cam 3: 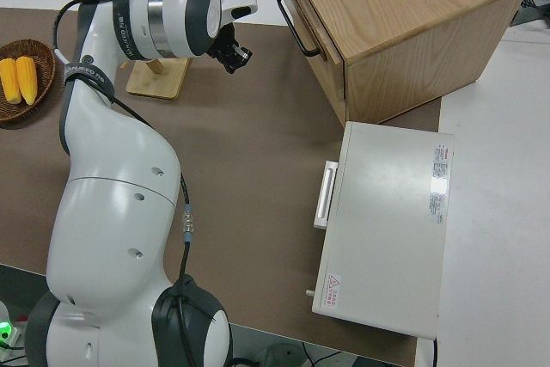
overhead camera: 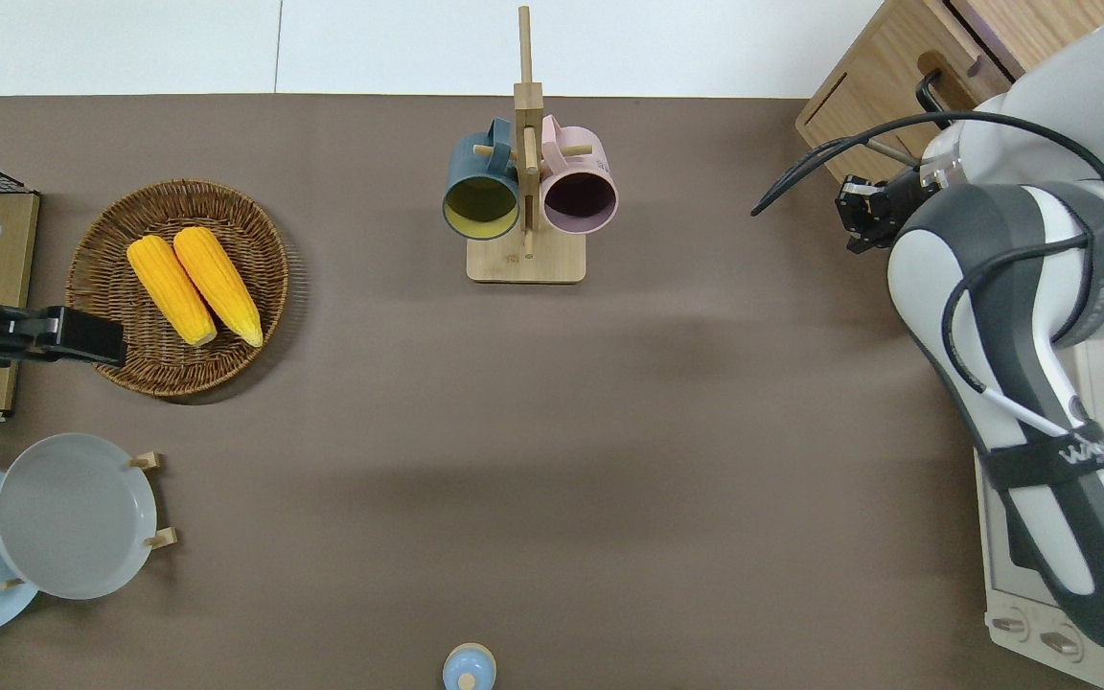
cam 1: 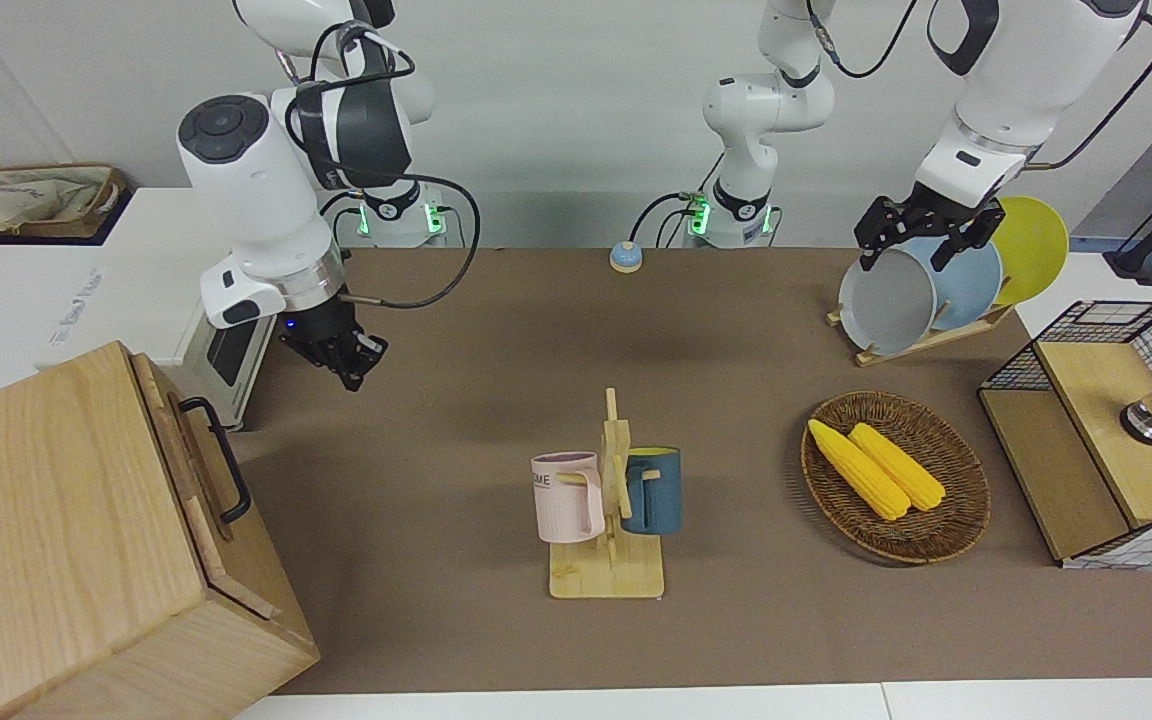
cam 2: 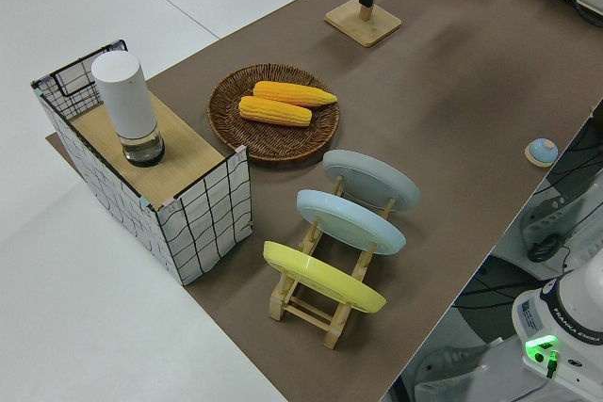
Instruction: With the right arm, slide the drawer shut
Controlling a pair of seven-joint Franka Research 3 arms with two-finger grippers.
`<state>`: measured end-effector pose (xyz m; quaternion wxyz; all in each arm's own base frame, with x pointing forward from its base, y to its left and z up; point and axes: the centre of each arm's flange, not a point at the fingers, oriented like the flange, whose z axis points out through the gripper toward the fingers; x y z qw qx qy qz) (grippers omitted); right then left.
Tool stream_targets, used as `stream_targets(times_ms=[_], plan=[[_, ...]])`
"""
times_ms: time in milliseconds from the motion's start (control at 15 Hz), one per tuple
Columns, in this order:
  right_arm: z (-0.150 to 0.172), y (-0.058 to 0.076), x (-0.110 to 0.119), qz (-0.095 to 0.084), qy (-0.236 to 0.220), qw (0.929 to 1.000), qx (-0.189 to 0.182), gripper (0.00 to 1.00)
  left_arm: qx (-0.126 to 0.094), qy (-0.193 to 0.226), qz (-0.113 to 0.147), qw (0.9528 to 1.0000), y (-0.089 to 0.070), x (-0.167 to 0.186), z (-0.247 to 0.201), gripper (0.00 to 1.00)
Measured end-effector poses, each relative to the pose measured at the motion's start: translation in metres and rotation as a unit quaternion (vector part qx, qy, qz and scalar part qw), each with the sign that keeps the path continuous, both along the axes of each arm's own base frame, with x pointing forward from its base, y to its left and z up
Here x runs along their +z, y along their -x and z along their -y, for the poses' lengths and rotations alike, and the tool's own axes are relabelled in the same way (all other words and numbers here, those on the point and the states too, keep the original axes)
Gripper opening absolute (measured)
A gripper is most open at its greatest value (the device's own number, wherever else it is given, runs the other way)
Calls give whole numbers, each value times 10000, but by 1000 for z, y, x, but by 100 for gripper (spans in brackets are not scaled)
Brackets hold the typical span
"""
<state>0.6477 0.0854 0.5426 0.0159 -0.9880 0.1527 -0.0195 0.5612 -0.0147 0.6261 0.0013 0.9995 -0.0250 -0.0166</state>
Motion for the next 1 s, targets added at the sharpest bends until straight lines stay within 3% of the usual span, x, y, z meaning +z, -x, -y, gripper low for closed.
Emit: stream_targets(times_ms=[533,1000], plan=[[-33,71,37,109,360,9933,1090,1,0,0,0,10000,0,0,0,100],[-13,92,37,141,391,9828,1802,1,0,0,0,10000,0,0,0,100]])
